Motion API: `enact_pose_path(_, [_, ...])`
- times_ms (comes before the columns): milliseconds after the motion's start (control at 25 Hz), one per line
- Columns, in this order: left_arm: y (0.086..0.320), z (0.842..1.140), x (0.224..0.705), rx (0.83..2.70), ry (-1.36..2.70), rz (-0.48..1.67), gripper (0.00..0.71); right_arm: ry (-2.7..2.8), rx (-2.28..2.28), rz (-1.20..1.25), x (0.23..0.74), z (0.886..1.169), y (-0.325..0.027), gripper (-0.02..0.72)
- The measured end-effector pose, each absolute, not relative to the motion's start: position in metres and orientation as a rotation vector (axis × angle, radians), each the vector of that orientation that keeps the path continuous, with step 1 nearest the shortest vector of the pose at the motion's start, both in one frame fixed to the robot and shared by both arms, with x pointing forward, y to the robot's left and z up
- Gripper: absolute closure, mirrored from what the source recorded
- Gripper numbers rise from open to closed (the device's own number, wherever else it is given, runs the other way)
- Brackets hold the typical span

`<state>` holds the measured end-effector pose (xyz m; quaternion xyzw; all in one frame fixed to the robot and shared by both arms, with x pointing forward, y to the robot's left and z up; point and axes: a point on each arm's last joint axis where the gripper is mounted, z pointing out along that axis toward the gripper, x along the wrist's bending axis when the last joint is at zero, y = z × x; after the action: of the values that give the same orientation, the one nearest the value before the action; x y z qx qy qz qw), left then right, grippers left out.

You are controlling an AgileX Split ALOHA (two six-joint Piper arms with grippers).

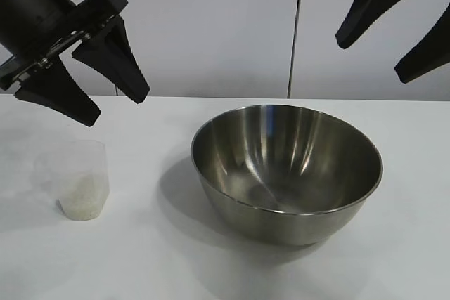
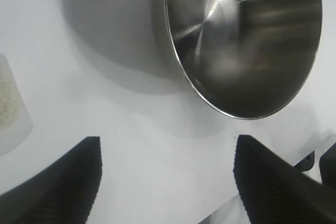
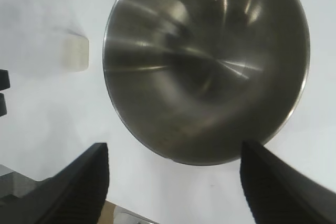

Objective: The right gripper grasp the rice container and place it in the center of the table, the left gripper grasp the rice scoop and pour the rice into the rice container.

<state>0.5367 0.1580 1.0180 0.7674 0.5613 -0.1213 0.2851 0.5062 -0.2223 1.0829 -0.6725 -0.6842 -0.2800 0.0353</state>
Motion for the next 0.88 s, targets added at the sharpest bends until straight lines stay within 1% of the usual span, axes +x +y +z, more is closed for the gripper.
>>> enact_pose_path(280, [0.158, 1.018, 0.537, 2.052, 1.501, -0.324, 0.197, -2.174, -1.995, -0.784, 0.501, 1.081, -0.223, 0.216])
enact_pose_path(400, [0.158, 1.018, 0.537, 2.052, 1.501, -0.324, 0.197, -2.281, -1.983, -0.637, 0.497, 1.076, -0.231, 0.216])
enact_pose_path(600, [0.158, 1.018, 0.537, 2.053, 1.500, -0.324, 0.197, -2.402, -2.089, -0.409, 0.500, 1.067, -0.247, 0.216])
enact_pose_path(720, [0.158, 1.018, 0.537, 2.053, 1.500, -0.324, 0.197, -2.392, -2.102, -0.336, 0.515, 1.048, -0.247, 0.216])
enact_pose_path(880, [0.158, 1.018, 0.537, 2.051, 1.501, -0.319, 0.197, -2.388, -2.118, -0.335, 0.538, 1.019, -0.244, 0.216])
